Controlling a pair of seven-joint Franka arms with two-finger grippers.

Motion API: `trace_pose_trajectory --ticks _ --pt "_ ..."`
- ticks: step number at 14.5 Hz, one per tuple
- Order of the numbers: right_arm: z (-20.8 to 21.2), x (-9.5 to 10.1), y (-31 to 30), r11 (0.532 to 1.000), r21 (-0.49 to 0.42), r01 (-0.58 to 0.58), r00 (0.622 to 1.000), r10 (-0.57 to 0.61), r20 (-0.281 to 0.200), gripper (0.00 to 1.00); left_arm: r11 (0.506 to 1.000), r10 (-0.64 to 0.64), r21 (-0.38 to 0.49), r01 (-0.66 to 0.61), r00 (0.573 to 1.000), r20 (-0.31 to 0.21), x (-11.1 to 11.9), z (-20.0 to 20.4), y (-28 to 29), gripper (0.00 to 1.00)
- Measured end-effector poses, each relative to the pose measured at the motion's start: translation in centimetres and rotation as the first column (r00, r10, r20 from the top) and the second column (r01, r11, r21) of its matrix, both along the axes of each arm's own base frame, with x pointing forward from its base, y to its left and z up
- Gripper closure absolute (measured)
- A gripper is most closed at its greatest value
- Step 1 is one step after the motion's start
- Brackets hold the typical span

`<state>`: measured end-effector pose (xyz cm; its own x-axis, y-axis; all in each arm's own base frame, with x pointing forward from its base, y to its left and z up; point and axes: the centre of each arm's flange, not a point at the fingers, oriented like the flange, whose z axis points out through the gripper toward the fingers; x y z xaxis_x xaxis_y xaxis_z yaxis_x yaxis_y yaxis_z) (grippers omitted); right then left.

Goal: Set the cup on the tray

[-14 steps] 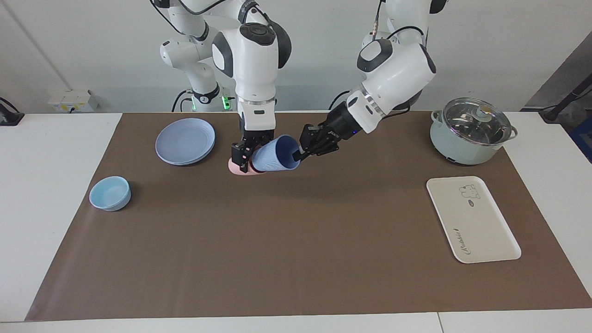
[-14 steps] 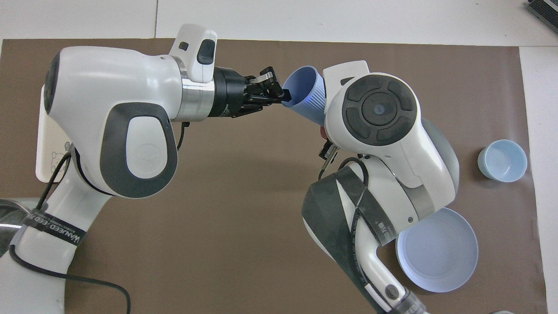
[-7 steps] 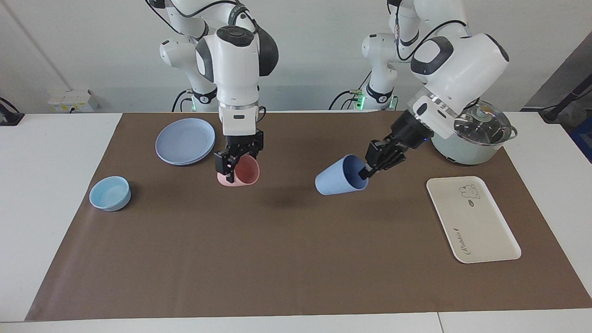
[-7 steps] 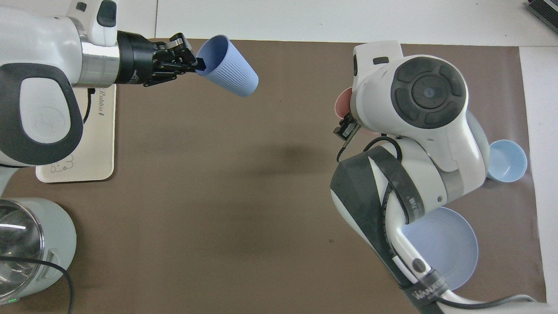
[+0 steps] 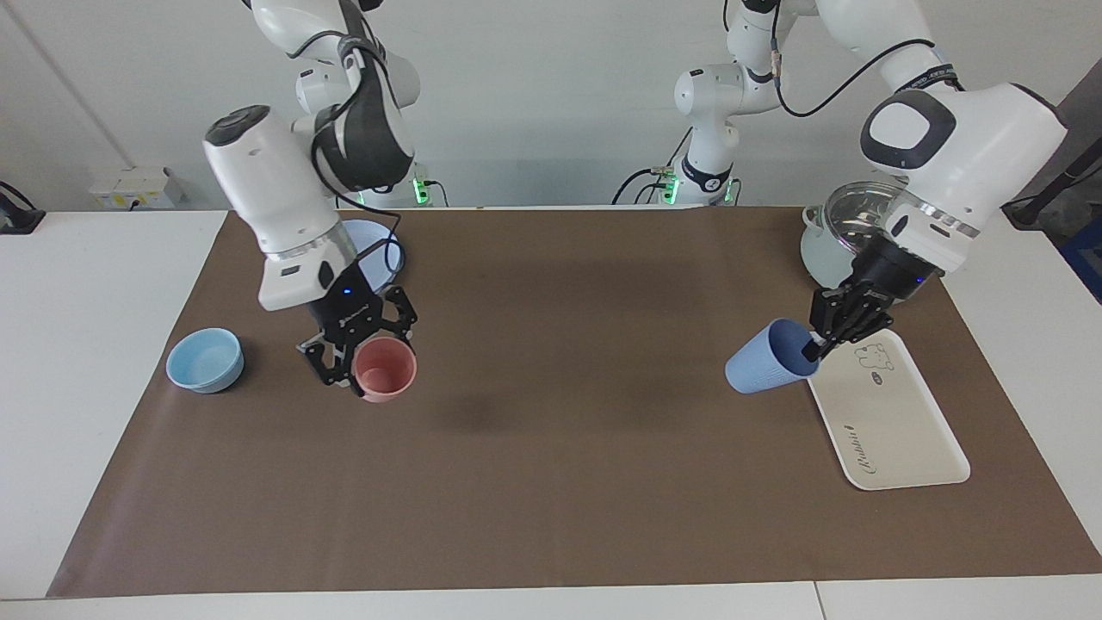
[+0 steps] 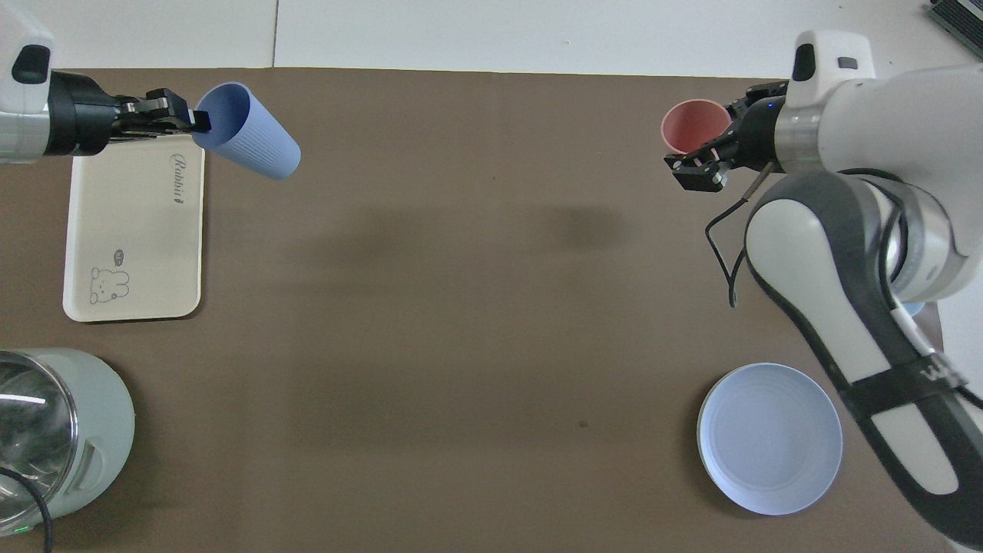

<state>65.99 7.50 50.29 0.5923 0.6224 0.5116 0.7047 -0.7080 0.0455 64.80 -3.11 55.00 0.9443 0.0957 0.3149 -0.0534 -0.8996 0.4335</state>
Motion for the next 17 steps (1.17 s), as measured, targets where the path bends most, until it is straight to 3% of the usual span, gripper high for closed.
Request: trace_pose_trajectory --ticks 3,5,9,17 --pt "-4.8 0.4 -5.9 0.98 0.197 0.022 0.993 -0.043 0.106 0.14 0.995 -0.078 0.072 0.074 0.996 0.053 -1.0 -1.1 5.3 0.94" --pt "-8.5 0.6 -8.1 0.96 0.279 0.011 0.985 -0.058 0.161 0.14 0.988 -0.104 0.122 0.092 0.99 0.092 -1.8 -2.3 7.7 0.94" --pt "-12.9 0.0 -11.9 0.958 0.288 0.001 0.976 -0.063 0.207 0.14 0.963 -0.14 0.254 0.088 0.971 0.192 -3.2 -6.8 10.6 0.94" --pt "-17.8 -1.9 -14.8 0.952 0.303 -0.033 0.966 -0.047 0.253 0.14 0.931 -0.149 0.36 0.054 0.958 0.243 -4.1 -11.9 12.6 0.94"
